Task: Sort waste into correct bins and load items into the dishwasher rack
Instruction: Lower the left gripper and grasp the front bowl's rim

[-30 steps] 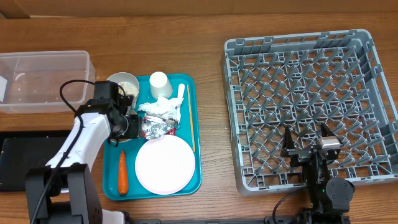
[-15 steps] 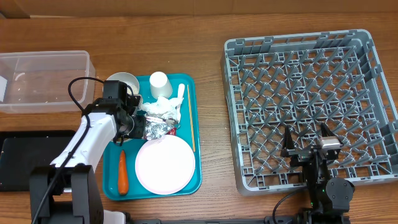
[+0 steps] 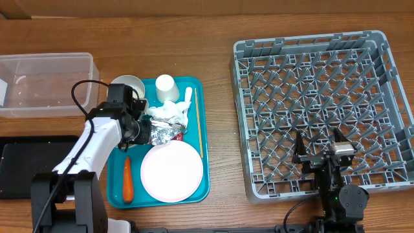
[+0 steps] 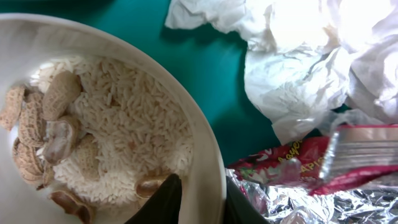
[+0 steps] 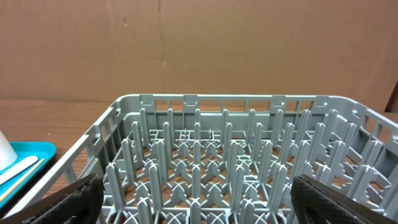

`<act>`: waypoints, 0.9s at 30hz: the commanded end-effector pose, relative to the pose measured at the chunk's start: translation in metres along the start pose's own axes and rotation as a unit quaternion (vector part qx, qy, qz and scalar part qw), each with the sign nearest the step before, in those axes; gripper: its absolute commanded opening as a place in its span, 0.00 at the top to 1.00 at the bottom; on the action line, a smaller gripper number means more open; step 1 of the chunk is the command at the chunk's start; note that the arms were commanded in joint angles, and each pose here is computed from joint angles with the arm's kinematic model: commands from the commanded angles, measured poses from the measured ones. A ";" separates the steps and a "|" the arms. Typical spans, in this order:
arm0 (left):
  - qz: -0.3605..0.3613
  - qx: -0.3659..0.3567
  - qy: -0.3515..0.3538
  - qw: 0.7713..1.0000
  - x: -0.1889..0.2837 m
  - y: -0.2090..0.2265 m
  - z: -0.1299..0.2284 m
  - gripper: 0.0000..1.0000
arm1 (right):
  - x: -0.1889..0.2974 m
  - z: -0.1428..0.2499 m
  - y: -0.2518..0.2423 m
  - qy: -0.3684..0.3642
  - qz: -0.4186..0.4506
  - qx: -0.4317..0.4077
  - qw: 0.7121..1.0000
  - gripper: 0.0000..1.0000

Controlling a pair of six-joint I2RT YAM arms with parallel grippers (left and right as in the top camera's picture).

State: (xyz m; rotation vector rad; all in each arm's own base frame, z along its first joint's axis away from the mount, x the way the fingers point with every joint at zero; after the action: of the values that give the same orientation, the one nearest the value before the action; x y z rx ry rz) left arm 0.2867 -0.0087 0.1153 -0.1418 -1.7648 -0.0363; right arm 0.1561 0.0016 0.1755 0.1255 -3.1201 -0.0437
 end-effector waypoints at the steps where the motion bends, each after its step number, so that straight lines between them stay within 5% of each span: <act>1: -0.003 -0.004 0.008 1.000 -0.002 -0.001 0.003 0.78 | 0.000 0.002 0.000 -0.003 0.000 0.000 1.000 0.00; 16: -0.002 0.001 0.012 1.000 0.004 -0.001 0.000 0.96 | 0.000 0.002 0.000 -0.003 0.000 0.000 1.000 0.00; 27: -0.014 0.024 0.008 1.000 0.023 0.001 -0.013 0.96 | 0.000 0.002 0.000 -0.003 0.000 0.000 1.000 0.00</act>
State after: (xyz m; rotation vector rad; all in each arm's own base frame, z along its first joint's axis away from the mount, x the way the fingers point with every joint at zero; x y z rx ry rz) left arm 0.2905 -0.0088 0.1333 -0.1260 -1.7376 -0.0412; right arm 0.1561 0.0016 0.1757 0.1256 -3.1209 -0.0442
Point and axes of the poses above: each gripper's point midway between its finger pads, its own x axis back along the fingers, its own y axis along the line the jaws close on, z = x × y, the point moved 9 cm from there along x, back along the fingers, and after that the axes turned 2 degrees about -x, right-handed, at the moved point
